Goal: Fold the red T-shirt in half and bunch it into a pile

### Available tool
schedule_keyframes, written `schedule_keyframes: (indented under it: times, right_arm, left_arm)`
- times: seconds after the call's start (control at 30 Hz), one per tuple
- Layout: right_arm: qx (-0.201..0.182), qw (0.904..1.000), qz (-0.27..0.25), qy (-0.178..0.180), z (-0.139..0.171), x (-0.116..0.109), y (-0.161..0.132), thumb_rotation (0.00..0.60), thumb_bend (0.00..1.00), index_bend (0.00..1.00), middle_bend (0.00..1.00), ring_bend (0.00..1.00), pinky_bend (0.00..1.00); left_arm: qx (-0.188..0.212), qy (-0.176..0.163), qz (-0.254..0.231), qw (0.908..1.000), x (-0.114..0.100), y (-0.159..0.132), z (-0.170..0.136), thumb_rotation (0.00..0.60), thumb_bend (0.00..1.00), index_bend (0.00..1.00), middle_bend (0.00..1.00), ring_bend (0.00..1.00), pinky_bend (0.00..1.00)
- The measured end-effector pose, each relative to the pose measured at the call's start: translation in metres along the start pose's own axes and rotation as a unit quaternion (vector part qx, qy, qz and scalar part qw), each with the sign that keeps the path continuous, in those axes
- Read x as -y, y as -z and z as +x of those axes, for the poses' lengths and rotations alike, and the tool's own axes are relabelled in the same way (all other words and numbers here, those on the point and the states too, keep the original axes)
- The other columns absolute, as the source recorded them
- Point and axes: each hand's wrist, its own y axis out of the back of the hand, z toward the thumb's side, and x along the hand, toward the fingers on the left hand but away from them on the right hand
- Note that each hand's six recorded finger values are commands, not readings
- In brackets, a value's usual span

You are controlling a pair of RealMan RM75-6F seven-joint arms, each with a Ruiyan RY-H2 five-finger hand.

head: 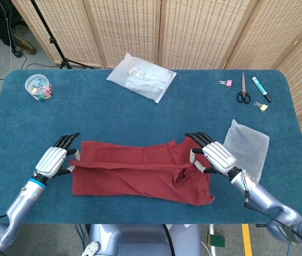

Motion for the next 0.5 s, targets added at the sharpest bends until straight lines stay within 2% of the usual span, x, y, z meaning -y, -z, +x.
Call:
schedule_keyframes:
  times: [0.5]
  right_arm:
    - [0.064,0.9976,-0.010,0.024,-0.039,-0.025,0.033,0.600,0.65,0.65,0.05,0.00,0.00]
  left_arm:
    - [-0.028,-0.001,0.003,0.9996,0.005,0.006,0.042,0.600,0.53,0.75,0.00,0.00,0.00]
